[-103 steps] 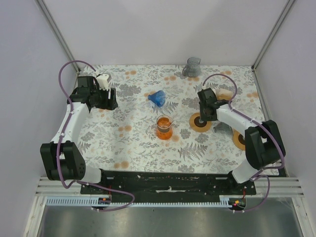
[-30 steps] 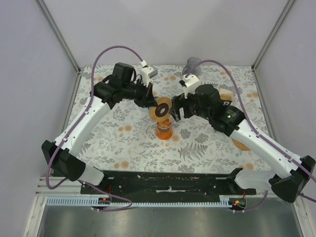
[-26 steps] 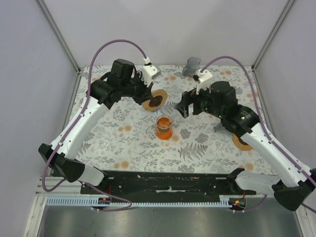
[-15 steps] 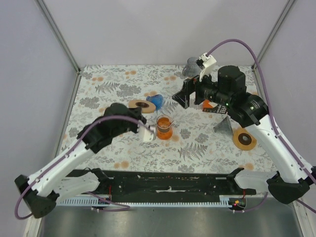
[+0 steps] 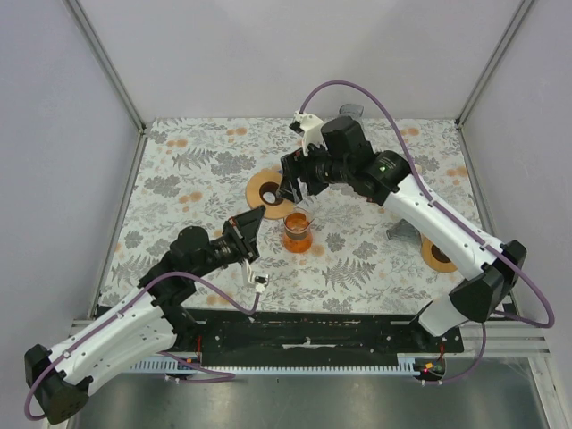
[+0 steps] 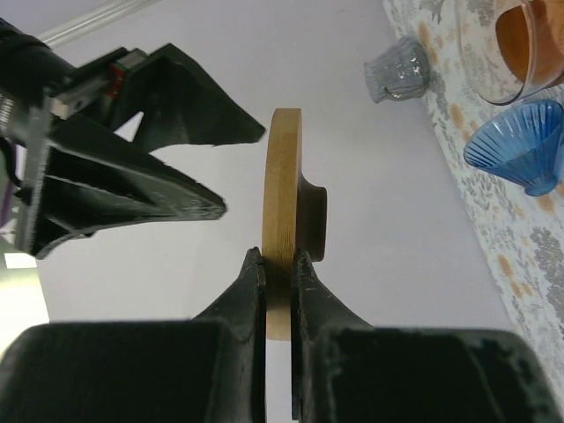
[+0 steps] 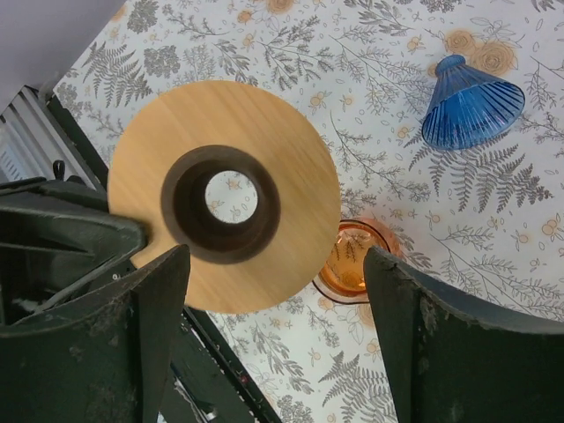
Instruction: Place the coffee filter in the dripper
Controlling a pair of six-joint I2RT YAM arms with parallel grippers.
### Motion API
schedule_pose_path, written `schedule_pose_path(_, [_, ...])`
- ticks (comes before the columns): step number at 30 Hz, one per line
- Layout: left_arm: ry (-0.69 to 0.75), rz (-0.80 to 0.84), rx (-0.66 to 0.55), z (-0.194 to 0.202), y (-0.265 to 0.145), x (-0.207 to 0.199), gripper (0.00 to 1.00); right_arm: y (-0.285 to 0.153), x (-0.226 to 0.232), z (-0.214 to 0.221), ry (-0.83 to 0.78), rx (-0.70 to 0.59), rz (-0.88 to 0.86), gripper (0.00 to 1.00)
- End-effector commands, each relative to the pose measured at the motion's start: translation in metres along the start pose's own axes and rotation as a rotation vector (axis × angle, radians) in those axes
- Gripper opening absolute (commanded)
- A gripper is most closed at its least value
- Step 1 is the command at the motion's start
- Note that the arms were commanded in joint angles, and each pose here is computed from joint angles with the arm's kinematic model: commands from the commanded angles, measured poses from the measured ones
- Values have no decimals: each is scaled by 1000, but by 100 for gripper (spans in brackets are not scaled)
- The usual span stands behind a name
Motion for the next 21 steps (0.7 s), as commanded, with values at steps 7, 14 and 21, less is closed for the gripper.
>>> schedule_pose_path(7, [315,-197,44,5,-10,53,2,24,6,-19,-11,-10,-22,68])
schedule_pose_path(14, [292,-226,58,8,-11,60,2,34,-5,-16,-19,3,32,18])
schedule_pose_path(21, [97,-119,88,21,-19,47,88,19,-40,-12,-7,-2,132,0])
Point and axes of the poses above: each gripper's point midway between its finger pads, its own y axis out along the fingers, its own x axis along the line the jaws close on, z = x × y, the point moved 3 cm from there along -y, back along the fingers, and after that the axes turned 5 degrees about y, right-handed, at the moved point
